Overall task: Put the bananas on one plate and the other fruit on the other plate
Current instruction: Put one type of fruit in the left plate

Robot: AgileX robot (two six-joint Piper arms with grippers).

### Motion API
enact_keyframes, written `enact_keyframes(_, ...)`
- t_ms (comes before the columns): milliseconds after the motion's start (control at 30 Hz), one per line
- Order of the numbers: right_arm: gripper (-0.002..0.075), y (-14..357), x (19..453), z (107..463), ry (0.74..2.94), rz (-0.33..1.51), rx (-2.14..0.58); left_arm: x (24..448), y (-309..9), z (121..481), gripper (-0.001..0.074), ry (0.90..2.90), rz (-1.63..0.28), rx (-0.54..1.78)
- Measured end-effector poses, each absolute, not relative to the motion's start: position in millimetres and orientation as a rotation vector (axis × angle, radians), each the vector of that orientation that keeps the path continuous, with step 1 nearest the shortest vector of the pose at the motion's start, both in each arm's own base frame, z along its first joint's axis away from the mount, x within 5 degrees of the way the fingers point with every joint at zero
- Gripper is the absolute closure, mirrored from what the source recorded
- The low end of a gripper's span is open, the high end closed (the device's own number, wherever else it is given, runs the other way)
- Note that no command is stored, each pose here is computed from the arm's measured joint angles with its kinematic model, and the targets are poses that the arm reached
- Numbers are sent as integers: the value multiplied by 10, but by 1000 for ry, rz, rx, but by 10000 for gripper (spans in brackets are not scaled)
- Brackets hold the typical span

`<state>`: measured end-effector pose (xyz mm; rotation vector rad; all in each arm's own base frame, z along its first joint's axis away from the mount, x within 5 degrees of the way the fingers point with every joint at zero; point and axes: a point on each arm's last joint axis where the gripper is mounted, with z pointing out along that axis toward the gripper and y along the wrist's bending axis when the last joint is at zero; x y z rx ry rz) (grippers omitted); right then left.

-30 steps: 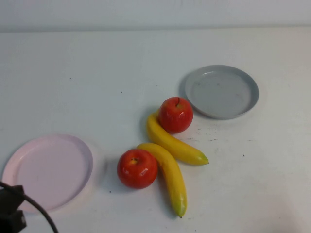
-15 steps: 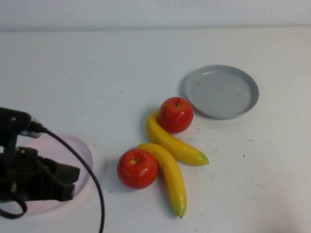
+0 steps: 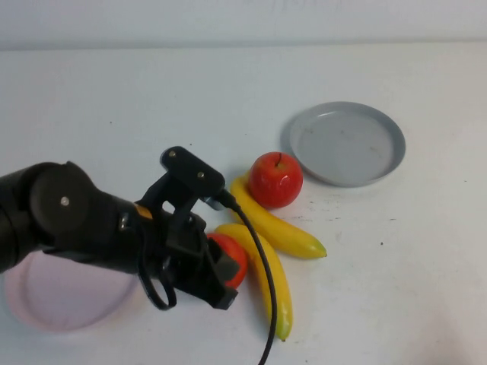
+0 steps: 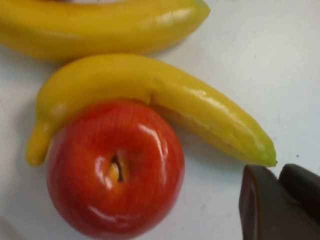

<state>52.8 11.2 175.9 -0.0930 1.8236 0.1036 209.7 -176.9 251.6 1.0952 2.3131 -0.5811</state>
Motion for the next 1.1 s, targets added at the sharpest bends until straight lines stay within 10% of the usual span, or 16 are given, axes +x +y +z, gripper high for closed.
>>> enact_keyframes(100,741,112,528,1759,1824,104,-93,2158,-1820,2587,589,2263,-554,1160)
enact_keyframes(267,741,112,528,1759,1824,104,-93,2189,-1811,2620,176,2218,-482,1232)
enact_keyframes(367,741,112,528,1759,1824,104,-93,2214,-1790,2606,81,2194,-417,1272)
enact_keyframes(1100,741,113,527,1758,1825,104,-93,2408,-1819,2387,66,2224,-299,1231)
